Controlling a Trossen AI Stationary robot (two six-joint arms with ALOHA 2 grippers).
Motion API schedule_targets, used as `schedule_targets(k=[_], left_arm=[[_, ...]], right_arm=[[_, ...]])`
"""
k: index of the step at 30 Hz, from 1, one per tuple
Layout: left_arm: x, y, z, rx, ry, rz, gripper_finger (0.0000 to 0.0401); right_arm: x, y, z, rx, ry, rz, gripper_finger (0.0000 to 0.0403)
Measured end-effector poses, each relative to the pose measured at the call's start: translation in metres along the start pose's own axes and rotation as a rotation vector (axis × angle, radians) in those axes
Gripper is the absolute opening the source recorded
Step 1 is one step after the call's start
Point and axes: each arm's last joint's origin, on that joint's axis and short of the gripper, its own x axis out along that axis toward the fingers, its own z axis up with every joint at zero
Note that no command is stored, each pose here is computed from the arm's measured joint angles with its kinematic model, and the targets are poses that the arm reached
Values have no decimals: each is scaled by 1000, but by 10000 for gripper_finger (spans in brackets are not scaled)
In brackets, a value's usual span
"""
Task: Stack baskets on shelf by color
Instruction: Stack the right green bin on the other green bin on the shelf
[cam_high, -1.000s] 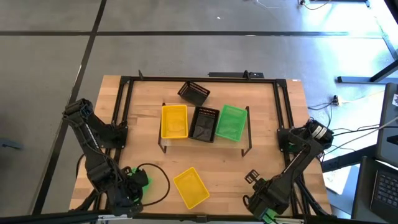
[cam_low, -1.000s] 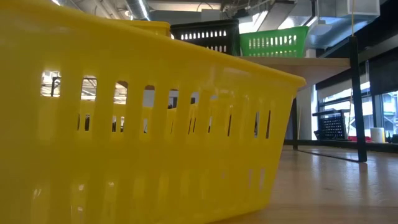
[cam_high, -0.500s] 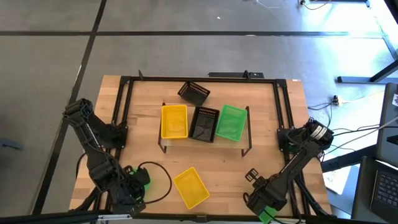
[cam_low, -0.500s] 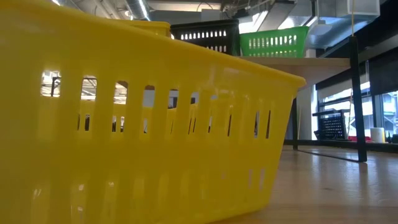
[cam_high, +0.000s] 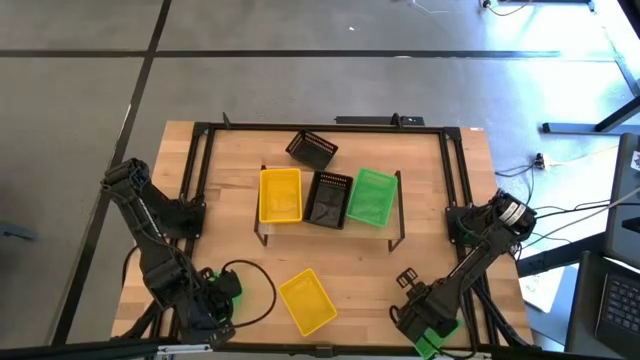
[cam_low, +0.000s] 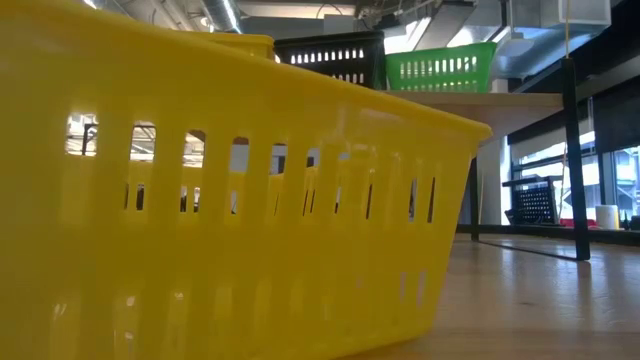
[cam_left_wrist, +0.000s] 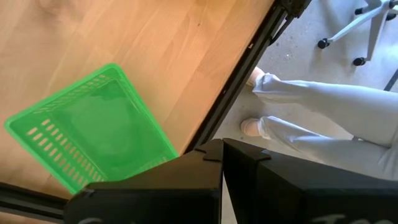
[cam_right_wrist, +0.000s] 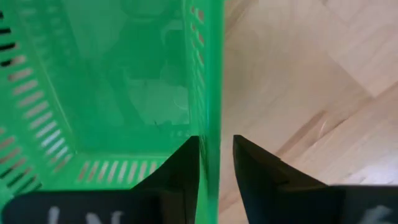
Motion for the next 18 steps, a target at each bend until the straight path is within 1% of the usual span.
schedule_targets(k=[2, 6, 7, 10, 12, 15, 18], left_arm=[[0, 0, 0, 0, 0, -1, 0], [0, 0, 0, -2, 0, -2, 0], [0, 0, 0, -3, 0, -2, 0], [0, -1, 0, -3, -1, -13, 0], [0, -1, 0, -2, -8, -14, 0], [0, -1, 1, 2, -19, -14, 0], [0, -2, 1, 3, -20, -15, 0]], right_arm=[[0, 0, 0, 24, 2, 0, 79], [0, 0, 0, 99, 14, 36, 17], [0, 0, 0, 129, 18, 51, 10], [-2, -2, 1, 232, 25, 72, 8], [-9, -4, 5, 274, 15, 117, 4], [-27, -7, 15, 344, -32, 145, 3], [-54, -9, 25, 431, -96, 157, 2]])
